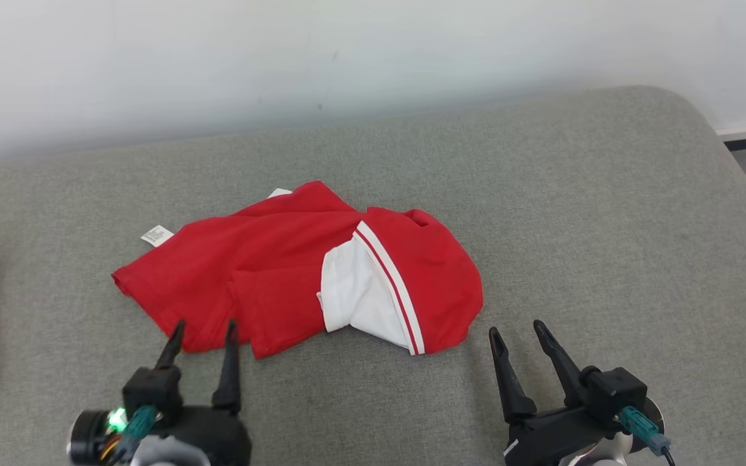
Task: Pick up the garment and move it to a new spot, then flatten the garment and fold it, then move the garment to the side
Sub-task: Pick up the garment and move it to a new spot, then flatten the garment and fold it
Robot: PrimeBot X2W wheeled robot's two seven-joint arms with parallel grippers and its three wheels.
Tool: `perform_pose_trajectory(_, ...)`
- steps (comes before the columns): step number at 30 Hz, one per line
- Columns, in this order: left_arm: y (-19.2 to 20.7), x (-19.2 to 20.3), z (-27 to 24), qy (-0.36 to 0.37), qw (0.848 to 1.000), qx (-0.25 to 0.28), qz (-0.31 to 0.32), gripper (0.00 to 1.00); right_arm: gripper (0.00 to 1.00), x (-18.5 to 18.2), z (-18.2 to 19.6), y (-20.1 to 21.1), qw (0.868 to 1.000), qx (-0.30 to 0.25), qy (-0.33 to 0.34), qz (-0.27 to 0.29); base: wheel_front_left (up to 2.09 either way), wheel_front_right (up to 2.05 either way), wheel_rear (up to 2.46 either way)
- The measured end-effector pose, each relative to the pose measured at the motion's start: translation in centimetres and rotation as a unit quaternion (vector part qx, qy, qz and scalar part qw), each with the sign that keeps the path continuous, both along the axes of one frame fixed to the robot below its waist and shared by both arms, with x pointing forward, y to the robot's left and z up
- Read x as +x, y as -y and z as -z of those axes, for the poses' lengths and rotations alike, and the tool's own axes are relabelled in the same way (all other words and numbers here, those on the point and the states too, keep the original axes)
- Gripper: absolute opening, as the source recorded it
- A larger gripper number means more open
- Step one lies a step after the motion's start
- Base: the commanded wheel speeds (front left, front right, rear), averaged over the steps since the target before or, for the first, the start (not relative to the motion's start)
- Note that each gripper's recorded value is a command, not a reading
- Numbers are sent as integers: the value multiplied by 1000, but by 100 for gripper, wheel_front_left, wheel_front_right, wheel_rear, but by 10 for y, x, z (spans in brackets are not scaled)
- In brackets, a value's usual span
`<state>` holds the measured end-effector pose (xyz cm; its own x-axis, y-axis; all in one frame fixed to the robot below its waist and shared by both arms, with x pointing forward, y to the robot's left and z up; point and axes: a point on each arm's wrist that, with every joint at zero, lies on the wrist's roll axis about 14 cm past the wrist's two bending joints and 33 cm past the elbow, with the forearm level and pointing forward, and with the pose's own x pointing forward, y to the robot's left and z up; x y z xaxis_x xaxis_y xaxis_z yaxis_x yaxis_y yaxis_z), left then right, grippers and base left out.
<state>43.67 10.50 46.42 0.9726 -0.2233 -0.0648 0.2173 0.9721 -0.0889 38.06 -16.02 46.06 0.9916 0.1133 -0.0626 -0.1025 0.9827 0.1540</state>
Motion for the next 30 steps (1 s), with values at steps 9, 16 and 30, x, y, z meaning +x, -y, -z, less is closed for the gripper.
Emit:
perform_pose_trajectory(9,-59,-38,8,-7,996,-1,-90,100,100,-8,-5,3,1000,-3,8,4,0,0,0)
perform_pose_trajectory(16,-81,-61,10,-8,993,3,-117,100,100,-13,-4,2,1000,-5,7,4,0,0,0)
perform_pose_trajectory(30,-80,-64,13,-11,994,7,-111,100,100,-12,1,-11,1000,-10,-2,-18,0,0,0)
